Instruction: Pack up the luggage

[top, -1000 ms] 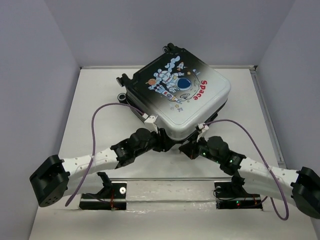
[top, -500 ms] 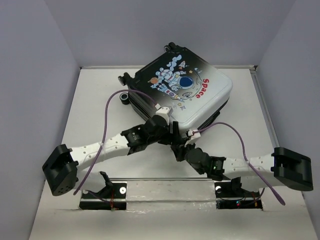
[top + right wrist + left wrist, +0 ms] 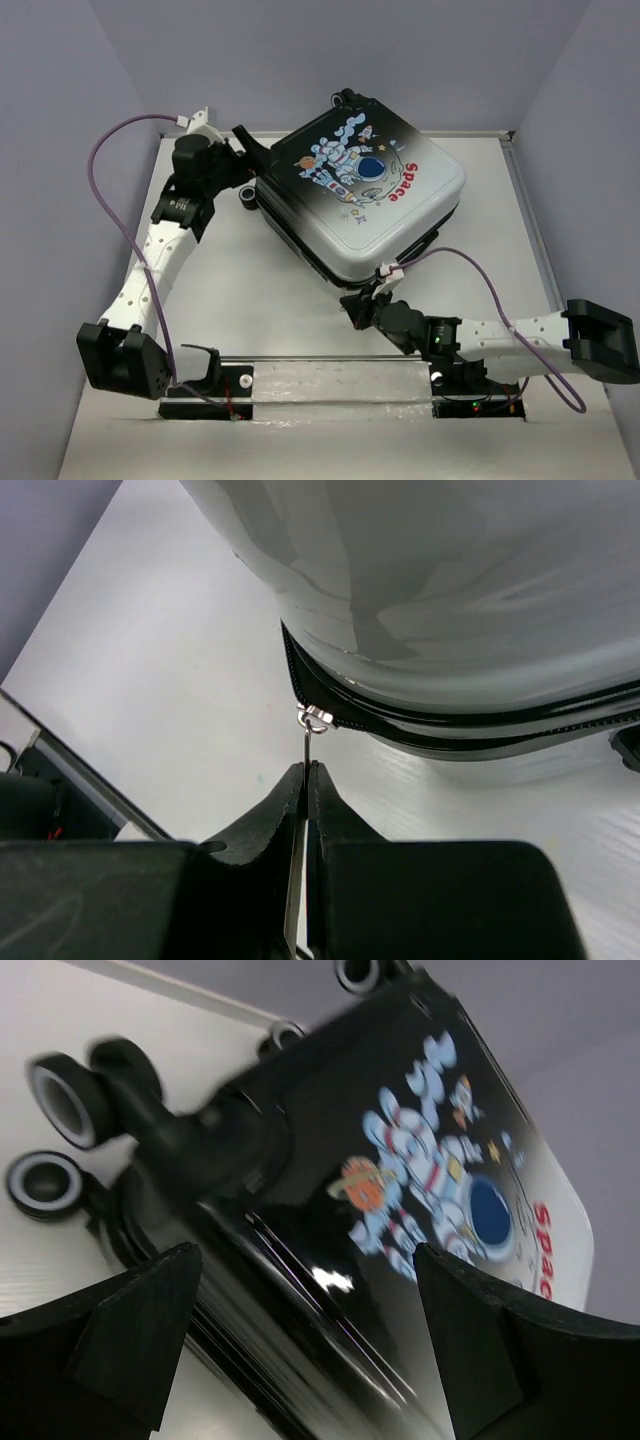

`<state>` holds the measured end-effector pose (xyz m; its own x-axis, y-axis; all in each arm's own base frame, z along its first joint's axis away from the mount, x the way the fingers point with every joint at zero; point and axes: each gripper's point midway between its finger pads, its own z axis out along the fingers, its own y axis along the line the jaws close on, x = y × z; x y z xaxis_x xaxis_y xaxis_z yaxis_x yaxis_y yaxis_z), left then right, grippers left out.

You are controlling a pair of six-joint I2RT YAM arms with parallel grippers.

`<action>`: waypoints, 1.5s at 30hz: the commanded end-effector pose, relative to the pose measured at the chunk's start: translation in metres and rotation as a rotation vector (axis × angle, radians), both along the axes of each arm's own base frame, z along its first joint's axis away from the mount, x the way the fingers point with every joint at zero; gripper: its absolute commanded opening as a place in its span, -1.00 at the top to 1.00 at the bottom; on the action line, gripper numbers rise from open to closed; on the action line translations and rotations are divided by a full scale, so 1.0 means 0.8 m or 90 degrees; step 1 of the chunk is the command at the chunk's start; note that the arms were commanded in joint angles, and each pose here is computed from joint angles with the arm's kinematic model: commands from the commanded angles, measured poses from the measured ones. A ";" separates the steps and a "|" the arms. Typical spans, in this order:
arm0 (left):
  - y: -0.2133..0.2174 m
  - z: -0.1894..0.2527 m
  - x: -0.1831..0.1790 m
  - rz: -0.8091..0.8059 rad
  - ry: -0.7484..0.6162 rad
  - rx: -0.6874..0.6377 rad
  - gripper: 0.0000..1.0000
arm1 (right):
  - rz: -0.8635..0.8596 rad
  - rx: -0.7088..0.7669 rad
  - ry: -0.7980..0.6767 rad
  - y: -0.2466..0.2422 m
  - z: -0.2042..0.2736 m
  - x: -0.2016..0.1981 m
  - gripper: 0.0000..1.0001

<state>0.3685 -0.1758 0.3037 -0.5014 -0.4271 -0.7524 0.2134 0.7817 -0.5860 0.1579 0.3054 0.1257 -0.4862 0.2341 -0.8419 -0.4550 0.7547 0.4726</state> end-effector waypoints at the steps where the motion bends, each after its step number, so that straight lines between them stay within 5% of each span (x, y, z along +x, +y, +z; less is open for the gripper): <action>1: 0.054 0.007 0.056 0.069 -0.015 -0.043 -0.98 | 0.118 0.049 0.036 0.033 0.016 -0.051 0.86; 7: 0.101 -0.030 0.123 0.111 0.040 -0.047 -0.98 | 0.112 0.040 0.043 0.027 0.008 -0.051 0.86; 11: 0.090 -0.064 0.150 0.082 0.088 -0.068 -0.98 | 0.107 0.030 0.043 0.025 0.006 -0.050 0.86; 26: 0.054 -0.061 0.220 0.048 0.093 -0.249 -0.92 | 0.102 0.021 0.056 0.023 -0.006 -0.051 0.86; 30: 0.057 -0.047 0.221 0.054 0.051 -0.269 -0.34 | 0.097 0.024 0.041 0.020 0.002 -0.045 0.86; 31: 0.058 -0.041 0.215 0.056 0.035 -0.272 0.27 | 0.102 0.028 0.039 0.021 0.007 -0.046 0.86; 34: 0.069 -0.047 0.205 0.081 0.024 -0.259 0.89 | 0.097 0.040 0.037 0.016 0.017 -0.031 0.86; 40: 0.096 -0.023 0.152 0.140 -0.049 -0.230 0.89 | 0.077 0.022 0.007 0.002 0.045 0.014 0.86; 45: 0.110 -0.053 0.059 0.183 -0.067 -0.239 0.89 | 0.032 0.021 -0.023 -0.034 0.081 0.090 0.86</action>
<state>0.4806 -0.0634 0.2287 -0.2385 -0.8399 -0.4876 -0.0886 0.5188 -0.8503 0.1697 0.2844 0.1244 -0.5654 0.1194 -0.8161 -0.5057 0.7315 0.4573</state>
